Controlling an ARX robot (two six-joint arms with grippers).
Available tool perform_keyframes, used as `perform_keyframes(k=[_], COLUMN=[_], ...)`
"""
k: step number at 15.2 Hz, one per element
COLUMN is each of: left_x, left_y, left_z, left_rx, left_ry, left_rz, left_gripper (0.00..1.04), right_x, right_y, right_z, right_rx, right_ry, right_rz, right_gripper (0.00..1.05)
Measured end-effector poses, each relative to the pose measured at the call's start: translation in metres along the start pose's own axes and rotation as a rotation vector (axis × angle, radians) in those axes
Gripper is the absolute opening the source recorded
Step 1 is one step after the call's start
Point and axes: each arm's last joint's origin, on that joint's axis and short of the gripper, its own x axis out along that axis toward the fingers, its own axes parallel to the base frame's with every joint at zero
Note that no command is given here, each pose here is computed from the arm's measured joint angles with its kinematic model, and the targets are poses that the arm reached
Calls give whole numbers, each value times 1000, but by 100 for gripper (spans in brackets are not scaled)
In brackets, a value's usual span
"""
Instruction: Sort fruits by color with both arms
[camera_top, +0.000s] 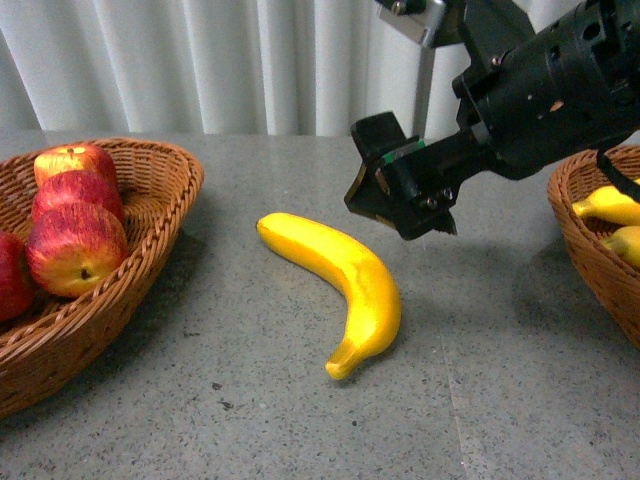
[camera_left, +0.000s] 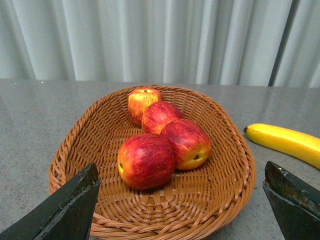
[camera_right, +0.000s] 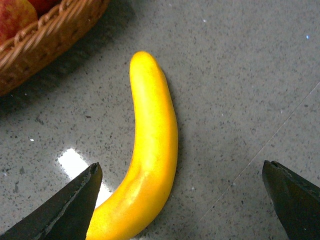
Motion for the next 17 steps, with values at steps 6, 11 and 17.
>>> perform_keyframes(k=[6,11,17], left_x=[0,0,0], left_y=[0,0,0], left_z=[0,0,0], left_rx=[0,0,0], left_ry=[0,0,0], left_rz=[0,0,0], left_gripper=[98,98,98], right_x=[28,37,65], right_y=[25,38,21], right_z=[-10,3,3], right_rx=[143,156,173], right_ry=[167,153,184], right_rz=[-1,-11,-112], right_gripper=[98,98,98])
